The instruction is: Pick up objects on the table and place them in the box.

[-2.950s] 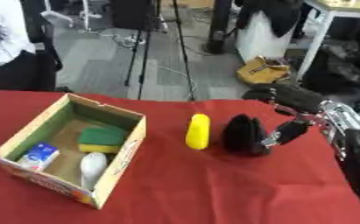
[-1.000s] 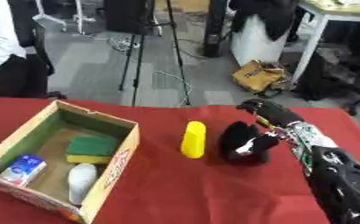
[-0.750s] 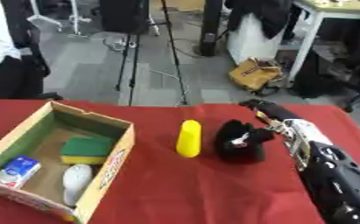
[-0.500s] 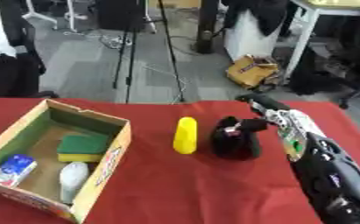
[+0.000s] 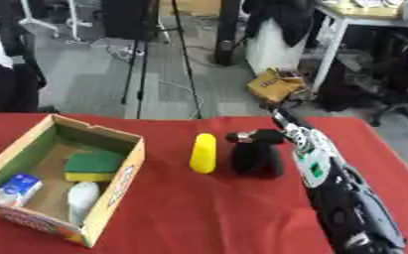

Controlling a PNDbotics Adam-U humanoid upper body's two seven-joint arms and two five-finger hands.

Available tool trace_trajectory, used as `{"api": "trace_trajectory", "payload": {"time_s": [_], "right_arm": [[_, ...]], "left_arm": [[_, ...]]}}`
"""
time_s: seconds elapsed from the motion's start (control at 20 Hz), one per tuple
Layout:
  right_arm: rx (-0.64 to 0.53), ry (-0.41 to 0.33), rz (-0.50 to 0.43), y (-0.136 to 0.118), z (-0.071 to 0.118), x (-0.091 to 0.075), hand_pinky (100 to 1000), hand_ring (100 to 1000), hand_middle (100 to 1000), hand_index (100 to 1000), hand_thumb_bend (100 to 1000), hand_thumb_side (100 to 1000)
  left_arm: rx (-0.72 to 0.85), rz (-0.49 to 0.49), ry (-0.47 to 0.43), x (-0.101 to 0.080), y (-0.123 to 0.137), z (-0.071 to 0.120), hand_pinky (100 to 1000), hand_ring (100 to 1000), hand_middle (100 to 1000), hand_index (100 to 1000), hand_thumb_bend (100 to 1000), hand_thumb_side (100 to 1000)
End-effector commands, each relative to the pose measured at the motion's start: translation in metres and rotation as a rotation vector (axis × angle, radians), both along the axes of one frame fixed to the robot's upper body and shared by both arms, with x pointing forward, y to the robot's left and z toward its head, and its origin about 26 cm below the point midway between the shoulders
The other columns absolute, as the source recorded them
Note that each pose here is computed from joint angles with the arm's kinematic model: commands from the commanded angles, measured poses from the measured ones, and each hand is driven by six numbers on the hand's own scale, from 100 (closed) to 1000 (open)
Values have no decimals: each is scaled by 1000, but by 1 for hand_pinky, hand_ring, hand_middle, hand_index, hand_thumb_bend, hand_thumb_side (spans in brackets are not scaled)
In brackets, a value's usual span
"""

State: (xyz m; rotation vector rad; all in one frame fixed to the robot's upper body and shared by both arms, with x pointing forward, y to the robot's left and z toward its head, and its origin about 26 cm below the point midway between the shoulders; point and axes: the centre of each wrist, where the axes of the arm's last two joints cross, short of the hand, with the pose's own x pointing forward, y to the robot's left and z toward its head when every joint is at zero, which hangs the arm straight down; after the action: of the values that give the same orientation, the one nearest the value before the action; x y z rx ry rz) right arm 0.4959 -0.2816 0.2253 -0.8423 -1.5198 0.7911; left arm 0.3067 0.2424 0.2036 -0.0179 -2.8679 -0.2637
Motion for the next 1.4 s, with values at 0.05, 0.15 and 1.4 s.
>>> {"api": "trace_trajectory", "payload": {"time_s": [0.05,0.15,1.4], "right_arm": [[24,-22,-11,8,16,-4,1000,1000,997,1000,1000,588],[21,-4,-24,13,11,-4,1000,1000,999,1000,1000,596],[-43,-397,-455,-2,30,-49,1000,1000,987,1000,977,794]], "left_arm": [[-5,-8,-11,-2,0,5,915,911,890,862,100,874],[-7,-5,-5,-3,0,4,915,911,889,861,100,875],[-22,-49,14,-2,-8,3,916,903,883,855,100,878]]}}
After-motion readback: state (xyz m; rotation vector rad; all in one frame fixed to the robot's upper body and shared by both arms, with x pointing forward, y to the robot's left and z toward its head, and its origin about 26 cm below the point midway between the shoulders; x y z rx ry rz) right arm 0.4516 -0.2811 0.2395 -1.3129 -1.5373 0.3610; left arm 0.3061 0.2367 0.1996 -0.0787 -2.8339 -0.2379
